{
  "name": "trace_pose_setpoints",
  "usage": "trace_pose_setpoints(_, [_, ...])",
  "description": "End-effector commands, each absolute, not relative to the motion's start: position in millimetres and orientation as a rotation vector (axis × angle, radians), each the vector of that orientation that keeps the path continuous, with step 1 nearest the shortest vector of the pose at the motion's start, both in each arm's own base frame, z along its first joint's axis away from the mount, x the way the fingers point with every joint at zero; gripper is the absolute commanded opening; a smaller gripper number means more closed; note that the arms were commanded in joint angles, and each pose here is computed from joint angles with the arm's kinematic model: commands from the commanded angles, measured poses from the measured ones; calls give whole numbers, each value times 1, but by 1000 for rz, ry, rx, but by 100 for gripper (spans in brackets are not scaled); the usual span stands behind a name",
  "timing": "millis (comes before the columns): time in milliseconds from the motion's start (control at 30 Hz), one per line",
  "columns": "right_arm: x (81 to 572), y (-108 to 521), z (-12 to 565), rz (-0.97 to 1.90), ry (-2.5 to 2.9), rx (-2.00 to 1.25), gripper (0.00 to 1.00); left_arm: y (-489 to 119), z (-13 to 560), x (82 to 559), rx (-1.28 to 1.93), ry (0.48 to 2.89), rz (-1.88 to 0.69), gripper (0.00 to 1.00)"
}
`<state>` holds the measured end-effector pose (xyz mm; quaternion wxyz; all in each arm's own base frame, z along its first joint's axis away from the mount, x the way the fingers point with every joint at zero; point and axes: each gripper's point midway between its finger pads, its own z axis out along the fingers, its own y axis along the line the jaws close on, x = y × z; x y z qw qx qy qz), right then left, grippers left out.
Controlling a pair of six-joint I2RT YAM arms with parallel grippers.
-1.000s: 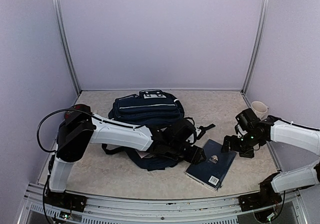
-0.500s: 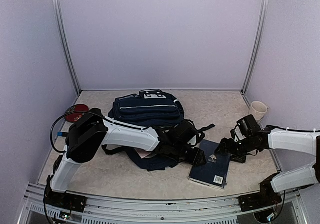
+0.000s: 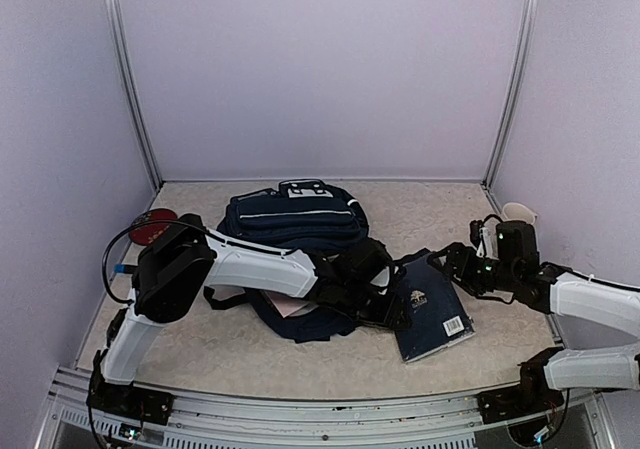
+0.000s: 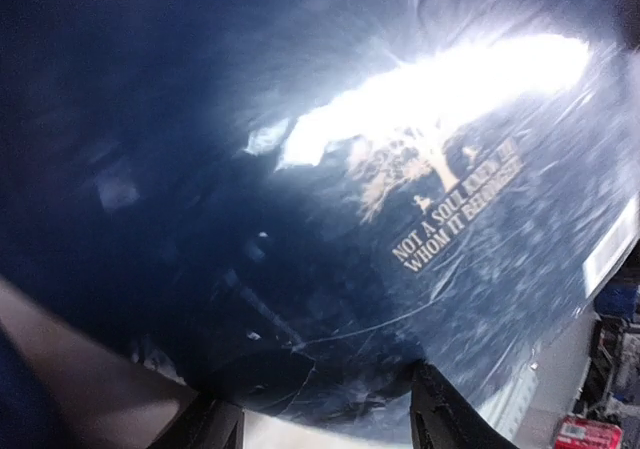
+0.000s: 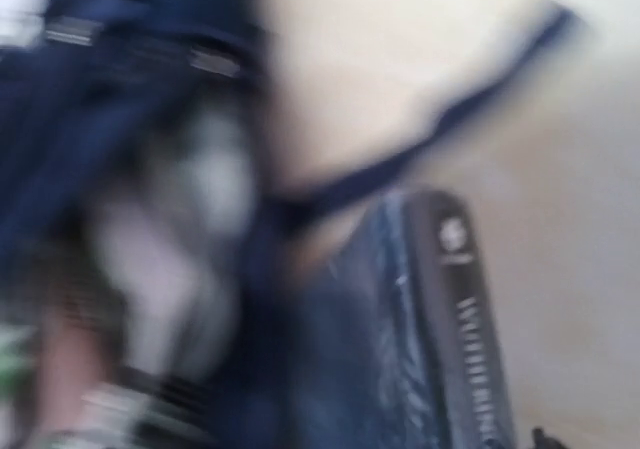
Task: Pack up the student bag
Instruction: Pick up the book from the center of the board.
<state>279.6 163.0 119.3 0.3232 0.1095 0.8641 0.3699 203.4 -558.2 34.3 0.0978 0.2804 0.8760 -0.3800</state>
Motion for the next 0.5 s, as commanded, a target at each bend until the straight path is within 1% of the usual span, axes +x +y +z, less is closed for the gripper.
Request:
trace_pose_setpoints(0, [228,238,176,1485,2223,-67,84,-582,10,180,929,2525,-1232,54])
trace_pose_setpoints(133, [228,227,142,1366,2361,29,81,-580,13,181,924,2512,-1238,54])
trace_pose_setpoints(200, [223,227,130,1359,2403,39,80,-580,13,182,919,2512,-1242,55])
trace_pose_setpoints(333, [213,236,126,1365,2435,-1,79,-578,11,183,910,2516,-1240,55])
trace_pose_setpoints(433, [211,232,120,1275,2494,-9,78,-579,14,184,905,2508,-1243,55])
trace_pose_setpoints(467, [210,230,117,1245,2511,-11,76,-578,15,185,901,2505,-1243,55])
